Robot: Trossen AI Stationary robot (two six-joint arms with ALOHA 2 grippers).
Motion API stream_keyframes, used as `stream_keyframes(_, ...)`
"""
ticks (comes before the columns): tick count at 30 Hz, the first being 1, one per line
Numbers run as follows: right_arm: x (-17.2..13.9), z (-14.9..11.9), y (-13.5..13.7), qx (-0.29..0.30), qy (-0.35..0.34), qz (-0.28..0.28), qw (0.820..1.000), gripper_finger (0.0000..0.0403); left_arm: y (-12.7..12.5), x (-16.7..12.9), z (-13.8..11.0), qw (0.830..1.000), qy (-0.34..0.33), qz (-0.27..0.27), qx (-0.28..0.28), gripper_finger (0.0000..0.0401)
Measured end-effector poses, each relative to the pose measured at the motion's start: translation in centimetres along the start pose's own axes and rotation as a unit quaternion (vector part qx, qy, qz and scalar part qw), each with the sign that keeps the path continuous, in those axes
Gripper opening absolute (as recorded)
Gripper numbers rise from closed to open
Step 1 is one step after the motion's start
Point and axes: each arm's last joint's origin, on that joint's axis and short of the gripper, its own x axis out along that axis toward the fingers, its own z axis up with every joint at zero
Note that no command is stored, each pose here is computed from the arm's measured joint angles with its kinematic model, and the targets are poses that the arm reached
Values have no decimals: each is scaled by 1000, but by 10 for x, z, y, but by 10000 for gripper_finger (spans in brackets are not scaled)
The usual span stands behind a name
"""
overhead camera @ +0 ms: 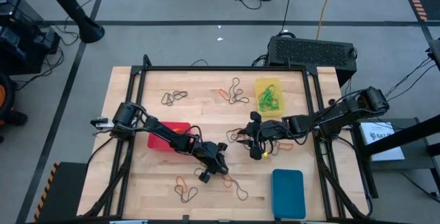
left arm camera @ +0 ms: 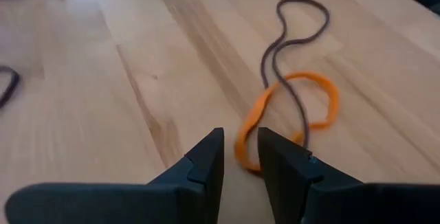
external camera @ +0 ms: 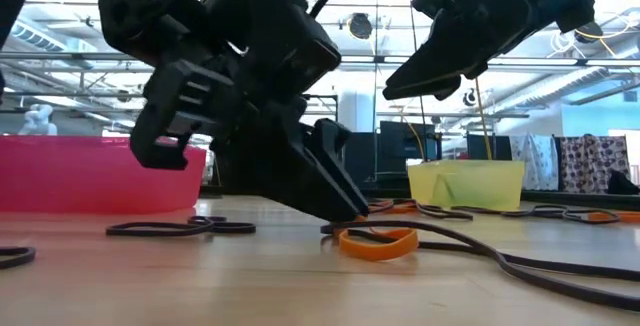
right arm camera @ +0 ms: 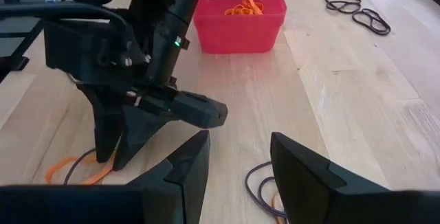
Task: Sort rubber bands into baskets
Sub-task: Put the orange rubber band into the pink bin
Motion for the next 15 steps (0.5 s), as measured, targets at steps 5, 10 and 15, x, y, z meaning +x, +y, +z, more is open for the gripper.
stream_keyframes(5, 0, 0, 0, 0, 0, 0, 1000, 148, 0, 1, 1, 1000, -7, -1, 1, 98)
stream_keyframes(10, 0, 0, 0, 0, 0, 0, 1000, 148, 1, 0, 1, 1000, -9, 0, 4, 81)
stream_keyframes(15, 0, 0, 0, 0, 0, 0, 1000, 148, 5, 0, 0, 1000, -8, 3, 1, 17)
